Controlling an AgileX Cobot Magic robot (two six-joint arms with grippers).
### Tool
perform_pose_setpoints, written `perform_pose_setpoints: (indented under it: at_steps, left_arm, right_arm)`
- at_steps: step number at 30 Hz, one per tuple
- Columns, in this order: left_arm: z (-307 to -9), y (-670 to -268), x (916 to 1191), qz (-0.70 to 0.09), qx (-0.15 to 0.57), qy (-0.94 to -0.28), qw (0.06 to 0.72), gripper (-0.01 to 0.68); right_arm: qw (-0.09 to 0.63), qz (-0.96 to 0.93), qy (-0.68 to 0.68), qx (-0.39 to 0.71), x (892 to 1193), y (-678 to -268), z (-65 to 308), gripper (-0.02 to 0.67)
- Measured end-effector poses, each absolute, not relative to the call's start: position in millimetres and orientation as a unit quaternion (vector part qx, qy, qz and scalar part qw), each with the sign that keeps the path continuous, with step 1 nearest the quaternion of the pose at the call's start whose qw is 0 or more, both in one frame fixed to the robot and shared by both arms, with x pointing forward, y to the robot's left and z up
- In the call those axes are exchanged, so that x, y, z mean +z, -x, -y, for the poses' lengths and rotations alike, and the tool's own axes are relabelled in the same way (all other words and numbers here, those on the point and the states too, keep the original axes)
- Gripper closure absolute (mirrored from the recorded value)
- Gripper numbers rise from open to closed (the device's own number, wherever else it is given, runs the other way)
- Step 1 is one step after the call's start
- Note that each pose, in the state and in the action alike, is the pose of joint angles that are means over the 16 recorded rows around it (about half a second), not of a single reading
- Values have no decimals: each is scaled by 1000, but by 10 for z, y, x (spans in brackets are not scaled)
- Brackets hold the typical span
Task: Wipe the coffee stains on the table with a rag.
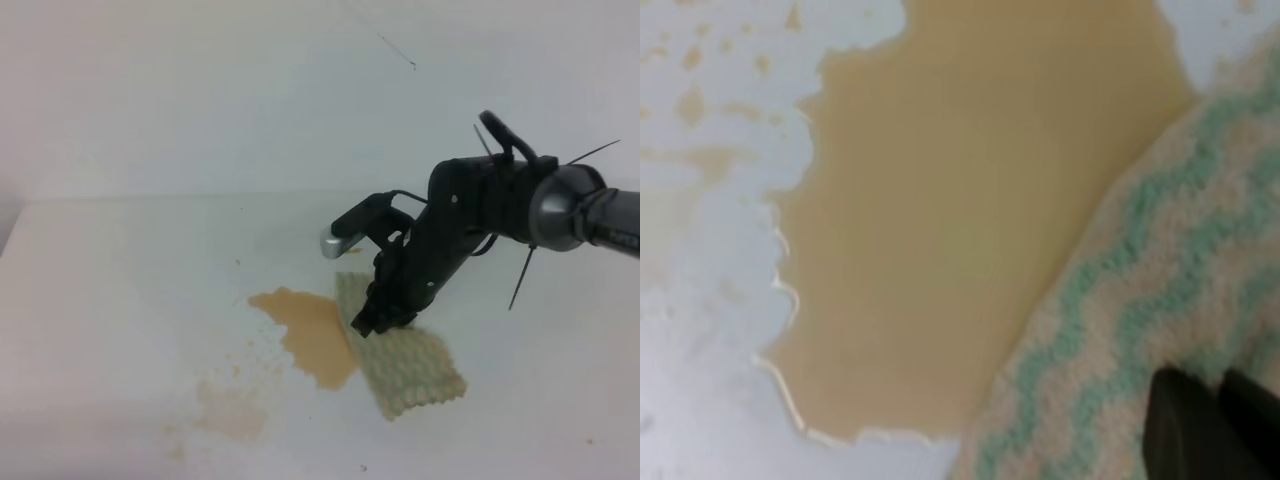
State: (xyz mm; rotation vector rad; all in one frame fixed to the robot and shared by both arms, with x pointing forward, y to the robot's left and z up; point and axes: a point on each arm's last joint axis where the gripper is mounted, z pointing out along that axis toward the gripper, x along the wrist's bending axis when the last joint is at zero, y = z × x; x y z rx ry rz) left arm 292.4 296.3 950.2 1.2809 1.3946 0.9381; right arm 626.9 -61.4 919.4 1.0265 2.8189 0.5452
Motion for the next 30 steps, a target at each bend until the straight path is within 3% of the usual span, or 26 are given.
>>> perform_pose_setpoints:
  at_steps: [11, 30]
  left_arm:
    - [-2963, -2924, 9502, -575, 387, -528, 492, 672]
    - [-2963, -2924, 9502, -575, 387, -528, 492, 672]
  right_arm:
    - [26, -916, -346, 201, 9018, -6360, 309, 632]
    - [19, -912, -333, 239, 9010, -6308, -46, 633]
